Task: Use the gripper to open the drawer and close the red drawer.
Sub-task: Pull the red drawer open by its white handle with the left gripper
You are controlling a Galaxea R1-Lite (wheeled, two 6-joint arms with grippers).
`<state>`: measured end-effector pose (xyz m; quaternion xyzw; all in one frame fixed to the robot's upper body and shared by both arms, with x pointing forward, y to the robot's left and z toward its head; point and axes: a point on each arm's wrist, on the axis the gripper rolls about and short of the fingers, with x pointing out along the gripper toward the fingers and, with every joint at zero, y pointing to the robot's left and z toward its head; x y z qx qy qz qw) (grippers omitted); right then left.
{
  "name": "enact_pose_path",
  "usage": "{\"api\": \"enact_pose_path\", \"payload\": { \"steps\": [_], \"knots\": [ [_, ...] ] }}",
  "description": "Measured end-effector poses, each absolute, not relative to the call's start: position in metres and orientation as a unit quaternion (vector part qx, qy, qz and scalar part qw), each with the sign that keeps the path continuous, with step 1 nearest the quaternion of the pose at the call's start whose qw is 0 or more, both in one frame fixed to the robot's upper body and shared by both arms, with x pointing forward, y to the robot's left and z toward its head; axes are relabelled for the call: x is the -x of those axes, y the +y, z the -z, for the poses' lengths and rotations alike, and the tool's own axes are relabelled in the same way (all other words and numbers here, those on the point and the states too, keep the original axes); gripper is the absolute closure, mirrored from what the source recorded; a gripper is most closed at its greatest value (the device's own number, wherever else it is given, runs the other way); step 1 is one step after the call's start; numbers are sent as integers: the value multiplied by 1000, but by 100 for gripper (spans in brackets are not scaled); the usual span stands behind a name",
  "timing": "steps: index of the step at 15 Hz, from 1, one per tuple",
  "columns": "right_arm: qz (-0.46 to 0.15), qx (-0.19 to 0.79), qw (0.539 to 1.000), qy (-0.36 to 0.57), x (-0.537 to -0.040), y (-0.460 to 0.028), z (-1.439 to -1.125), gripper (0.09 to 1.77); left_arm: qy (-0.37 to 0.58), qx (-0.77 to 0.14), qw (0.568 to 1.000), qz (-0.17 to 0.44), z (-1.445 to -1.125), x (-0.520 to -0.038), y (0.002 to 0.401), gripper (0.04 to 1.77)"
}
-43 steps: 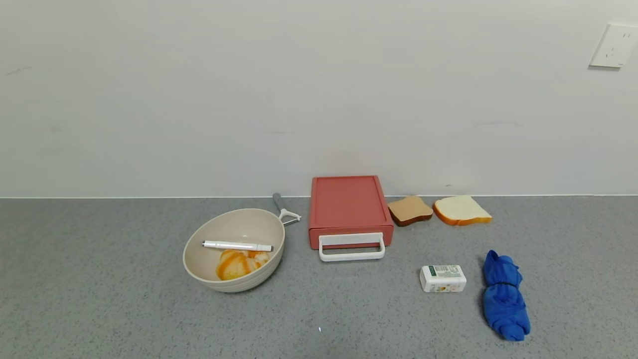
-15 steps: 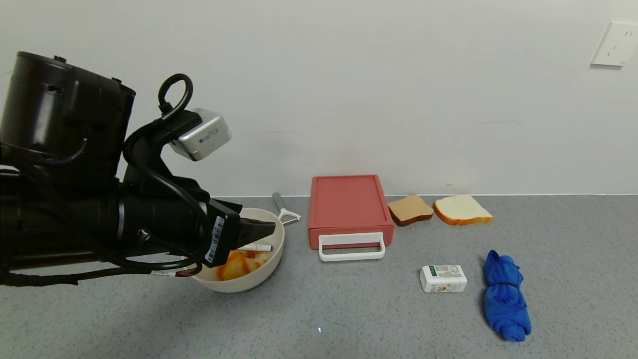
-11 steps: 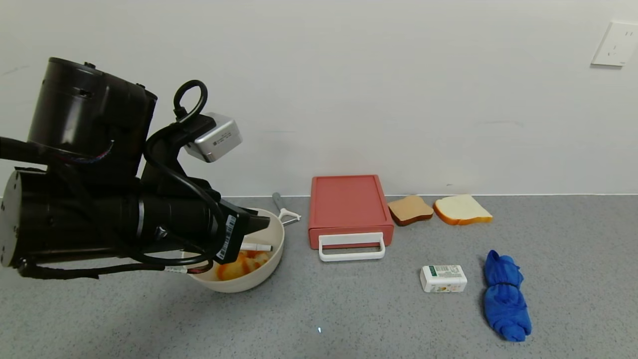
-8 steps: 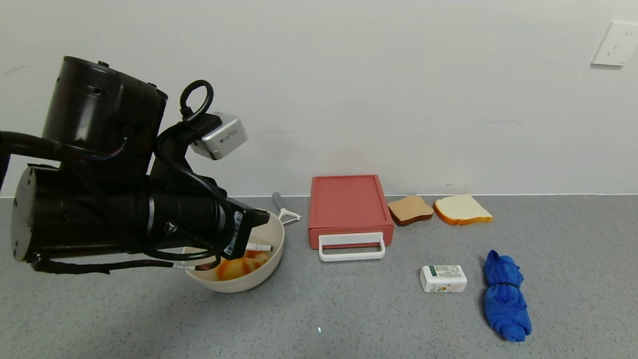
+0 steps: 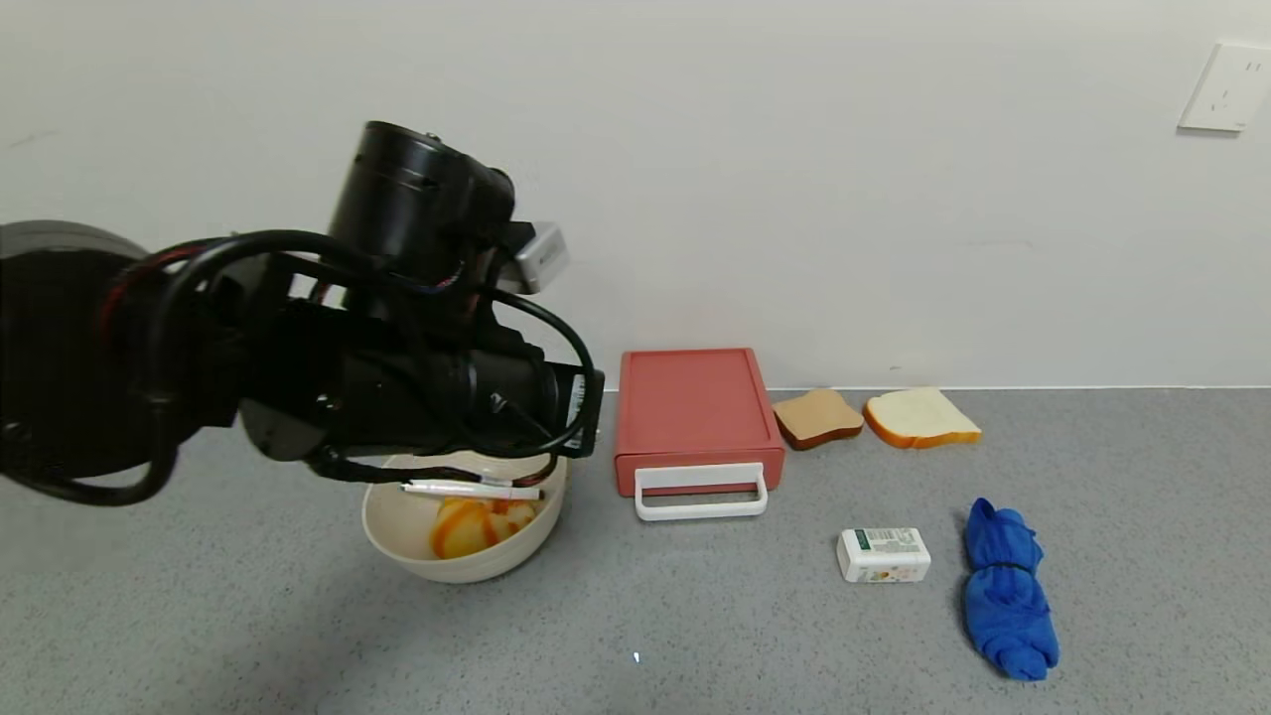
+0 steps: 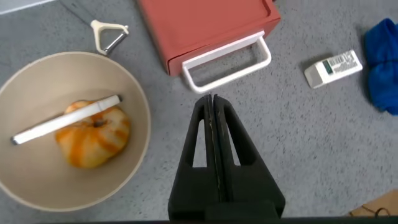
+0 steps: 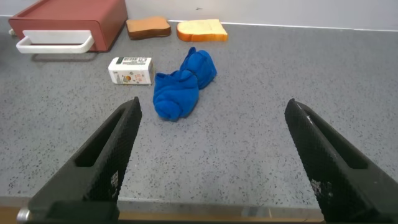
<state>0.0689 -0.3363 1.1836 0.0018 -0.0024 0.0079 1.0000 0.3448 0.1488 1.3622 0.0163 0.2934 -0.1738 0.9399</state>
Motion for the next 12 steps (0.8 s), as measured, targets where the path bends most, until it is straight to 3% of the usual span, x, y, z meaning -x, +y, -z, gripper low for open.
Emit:
{"api": "enact_pose_path", "payload": {
  "steps": [6, 12],
  "knots": [
    [-8, -2, 1000, -2, -69, -336, -1184, 16, 347, 42, 925, 150, -1339, -383, 92, 170],
    [-8, -2, 1000, -2, -69, -336, -1184, 16, 383, 44, 914, 130, -1287, -418, 51, 170]
  ]
}}
